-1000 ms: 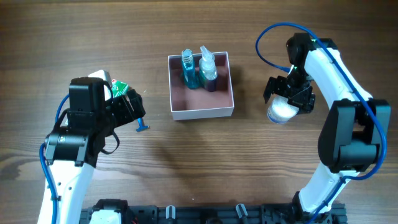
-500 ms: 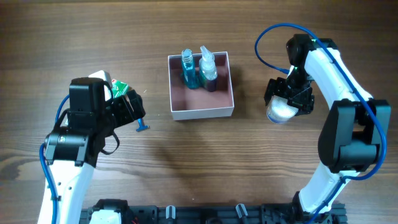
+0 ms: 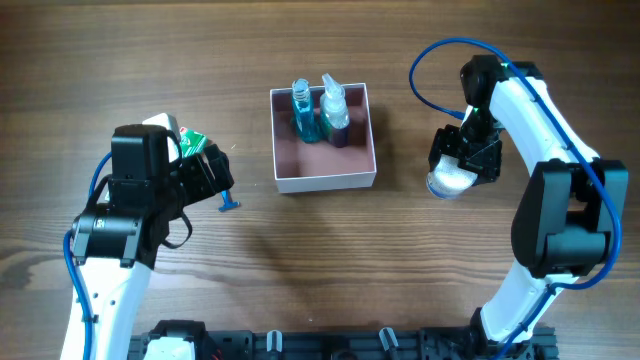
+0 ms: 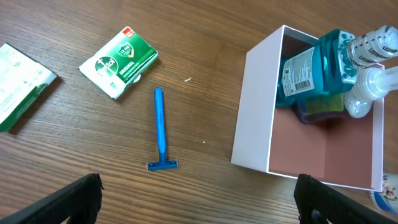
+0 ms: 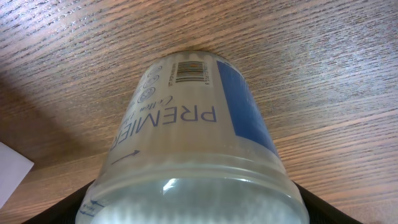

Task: Pack container
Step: 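Carry the cotton-bud tub into the box front and release it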

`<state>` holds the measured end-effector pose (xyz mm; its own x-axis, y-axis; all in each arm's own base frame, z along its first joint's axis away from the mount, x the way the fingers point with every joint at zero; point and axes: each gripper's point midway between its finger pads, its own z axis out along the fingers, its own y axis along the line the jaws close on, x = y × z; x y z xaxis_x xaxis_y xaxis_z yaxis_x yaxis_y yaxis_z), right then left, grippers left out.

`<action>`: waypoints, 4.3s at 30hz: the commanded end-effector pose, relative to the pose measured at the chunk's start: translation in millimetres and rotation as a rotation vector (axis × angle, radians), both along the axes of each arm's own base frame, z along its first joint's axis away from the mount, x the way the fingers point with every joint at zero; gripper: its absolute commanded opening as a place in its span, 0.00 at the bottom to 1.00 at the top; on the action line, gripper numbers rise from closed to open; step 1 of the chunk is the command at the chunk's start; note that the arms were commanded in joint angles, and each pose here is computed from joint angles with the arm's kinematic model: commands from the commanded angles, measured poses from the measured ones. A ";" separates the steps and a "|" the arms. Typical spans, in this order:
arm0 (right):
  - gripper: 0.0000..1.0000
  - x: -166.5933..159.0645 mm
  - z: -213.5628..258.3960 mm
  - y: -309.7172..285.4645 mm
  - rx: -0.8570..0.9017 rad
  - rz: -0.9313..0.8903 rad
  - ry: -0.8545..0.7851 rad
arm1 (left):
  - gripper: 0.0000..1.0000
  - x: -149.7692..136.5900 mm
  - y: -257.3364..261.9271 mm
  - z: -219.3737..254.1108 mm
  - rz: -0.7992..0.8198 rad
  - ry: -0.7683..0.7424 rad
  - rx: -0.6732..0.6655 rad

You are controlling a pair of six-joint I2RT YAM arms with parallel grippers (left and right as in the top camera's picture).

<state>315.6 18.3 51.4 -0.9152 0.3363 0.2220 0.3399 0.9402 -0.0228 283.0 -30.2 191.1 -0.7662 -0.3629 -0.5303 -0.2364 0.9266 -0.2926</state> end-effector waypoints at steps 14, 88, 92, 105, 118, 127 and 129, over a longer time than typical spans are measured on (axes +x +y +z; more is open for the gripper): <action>0.04 68.0 111.4 31.1 -0.024 0.184 -0.438 | 1.00 1.9 -4.7 8.1 -0.029 -0.022 -0.005; 0.10 33.7 57.9 169.3 -0.090 0.609 -0.304 | 1.00 2.0 -4.6 8.1 -0.029 -0.022 -0.004; 0.27 31.7 58.0 168.0 -0.092 0.610 -0.295 | 1.00 1.9 -4.7 8.1 -0.029 -0.022 -0.004; 0.69 51.6 60.0 180.1 -0.069 0.598 -0.389 | 1.00 0.4 -4.5 6.9 -0.029 -0.014 -0.003; 0.92 44.8 59.0 177.4 -0.070 0.591 -0.358 | 1.00 0.5 -4.5 7.0 -0.029 -0.014 -0.004; 0.94 46.5 59.2 178.2 -0.069 0.583 -0.366 | 1.00 0.6 -4.5 7.0 -0.029 -0.015 -0.004; 0.94 48.1 59.5 178.7 -0.071 0.582 -0.373 | 1.00 0.5 -4.5 7.0 -0.029 -0.014 -0.004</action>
<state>359.9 198.8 98.3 -0.9635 -0.2475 -0.1016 -0.2420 0.9682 -0.0641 281.5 -30.1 190.0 -0.7702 -0.3626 -0.5246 -0.2386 0.9267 -0.2902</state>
